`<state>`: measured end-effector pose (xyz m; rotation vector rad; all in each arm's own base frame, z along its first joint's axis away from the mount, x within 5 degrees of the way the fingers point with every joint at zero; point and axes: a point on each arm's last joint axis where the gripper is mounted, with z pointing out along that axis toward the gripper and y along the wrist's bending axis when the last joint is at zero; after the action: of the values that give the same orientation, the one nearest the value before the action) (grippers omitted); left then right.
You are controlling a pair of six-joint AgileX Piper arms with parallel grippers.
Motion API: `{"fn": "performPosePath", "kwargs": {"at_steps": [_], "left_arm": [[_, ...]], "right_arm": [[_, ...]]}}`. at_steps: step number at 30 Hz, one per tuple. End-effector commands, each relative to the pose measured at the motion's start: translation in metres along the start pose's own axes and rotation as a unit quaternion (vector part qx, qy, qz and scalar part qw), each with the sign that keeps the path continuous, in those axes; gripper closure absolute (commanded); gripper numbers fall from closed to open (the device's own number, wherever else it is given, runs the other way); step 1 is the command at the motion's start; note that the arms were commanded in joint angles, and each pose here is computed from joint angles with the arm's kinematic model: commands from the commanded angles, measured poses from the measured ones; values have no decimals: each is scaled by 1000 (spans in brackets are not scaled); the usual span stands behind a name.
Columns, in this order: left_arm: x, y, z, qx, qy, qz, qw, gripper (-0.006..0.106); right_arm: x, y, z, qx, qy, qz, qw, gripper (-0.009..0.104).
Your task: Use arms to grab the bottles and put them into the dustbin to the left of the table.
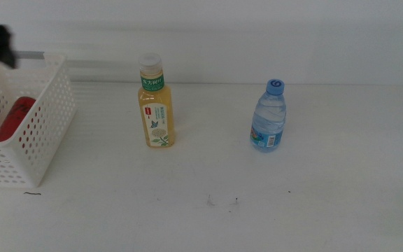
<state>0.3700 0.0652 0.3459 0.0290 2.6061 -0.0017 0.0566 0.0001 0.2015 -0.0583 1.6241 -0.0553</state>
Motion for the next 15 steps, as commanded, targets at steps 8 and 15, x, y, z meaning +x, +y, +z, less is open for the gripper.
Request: {"fn": "performPosePath", "kwargs": {"at_steps": [8, 15], "left_arm": [[95, -128, -43, 96, -243, 81, 962, 7], [175, -148, -18, 127, -372, 92, 915, 7]], "right_arm": [[0, -1, 0, 5, -4, -5, 1000, 14], [0, -1, 0, 5, -4, -5, 1000, 14]]}}
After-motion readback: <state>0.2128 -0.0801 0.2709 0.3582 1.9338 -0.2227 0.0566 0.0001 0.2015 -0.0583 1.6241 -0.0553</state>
